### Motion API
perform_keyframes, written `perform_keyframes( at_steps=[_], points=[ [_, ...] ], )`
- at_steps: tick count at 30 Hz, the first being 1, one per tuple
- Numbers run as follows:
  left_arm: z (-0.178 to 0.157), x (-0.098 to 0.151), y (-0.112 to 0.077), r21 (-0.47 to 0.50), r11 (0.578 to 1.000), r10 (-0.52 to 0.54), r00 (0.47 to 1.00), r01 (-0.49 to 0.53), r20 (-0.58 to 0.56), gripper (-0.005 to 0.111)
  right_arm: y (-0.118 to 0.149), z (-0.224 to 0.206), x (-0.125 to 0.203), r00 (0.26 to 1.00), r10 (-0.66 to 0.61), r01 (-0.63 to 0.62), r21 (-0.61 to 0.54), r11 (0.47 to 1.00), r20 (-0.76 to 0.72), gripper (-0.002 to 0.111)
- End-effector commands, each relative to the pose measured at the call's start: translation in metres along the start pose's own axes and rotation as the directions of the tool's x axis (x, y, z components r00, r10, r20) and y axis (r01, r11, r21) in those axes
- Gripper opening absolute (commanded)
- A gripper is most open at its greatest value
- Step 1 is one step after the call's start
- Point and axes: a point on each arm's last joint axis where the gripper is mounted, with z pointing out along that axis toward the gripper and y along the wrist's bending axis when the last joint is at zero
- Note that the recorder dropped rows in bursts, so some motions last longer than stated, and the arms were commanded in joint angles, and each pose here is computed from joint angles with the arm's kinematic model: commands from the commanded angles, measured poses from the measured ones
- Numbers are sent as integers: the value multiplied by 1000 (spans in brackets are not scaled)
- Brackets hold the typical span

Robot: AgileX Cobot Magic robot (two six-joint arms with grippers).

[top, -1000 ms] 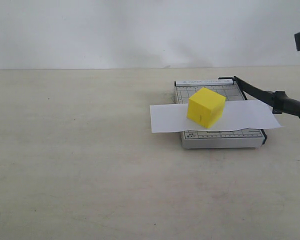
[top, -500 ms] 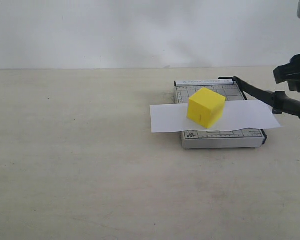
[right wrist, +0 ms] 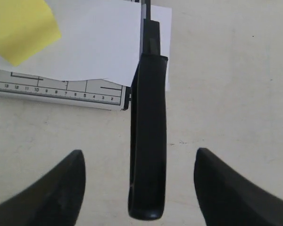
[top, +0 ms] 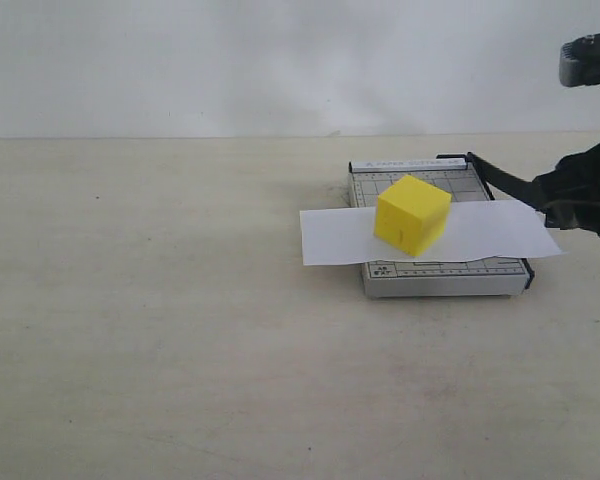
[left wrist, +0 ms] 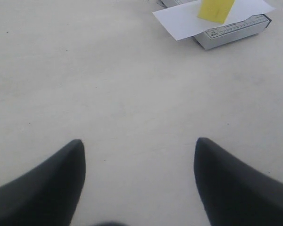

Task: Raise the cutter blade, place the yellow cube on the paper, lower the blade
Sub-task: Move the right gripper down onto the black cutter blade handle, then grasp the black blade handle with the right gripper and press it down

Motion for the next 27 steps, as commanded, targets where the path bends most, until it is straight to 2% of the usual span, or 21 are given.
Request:
perform_keyframes(
  at_steps=[1, 14, 19, 25, 27],
  points=[
    [0, 1, -1, 1, 1000, -11, 1000, 11, 8, 63, 0, 5, 0, 1000, -27, 27, 7, 1000, -6, 64],
    [0, 1, -1, 1, 1000, -11, 1000, 11, 8, 63, 1, 17, -2, 998, -60, 60, 23, 998, -19, 62],
    [0, 1, -1, 1, 1000, -11, 1000, 11, 8, 63, 0, 17, -2, 998, -63, 63, 26, 998, -19, 51],
    [0, 1, -1, 1, 1000, -11, 1000, 11, 8, 63, 0, 17, -2, 998, -64, 65, 27, 998, -18, 51],
    [0, 1, -1, 1, 1000, -11, 1000, 11, 8, 63, 0, 17, -2, 998, -64, 65, 27, 998, -18, 43]
  ],
)
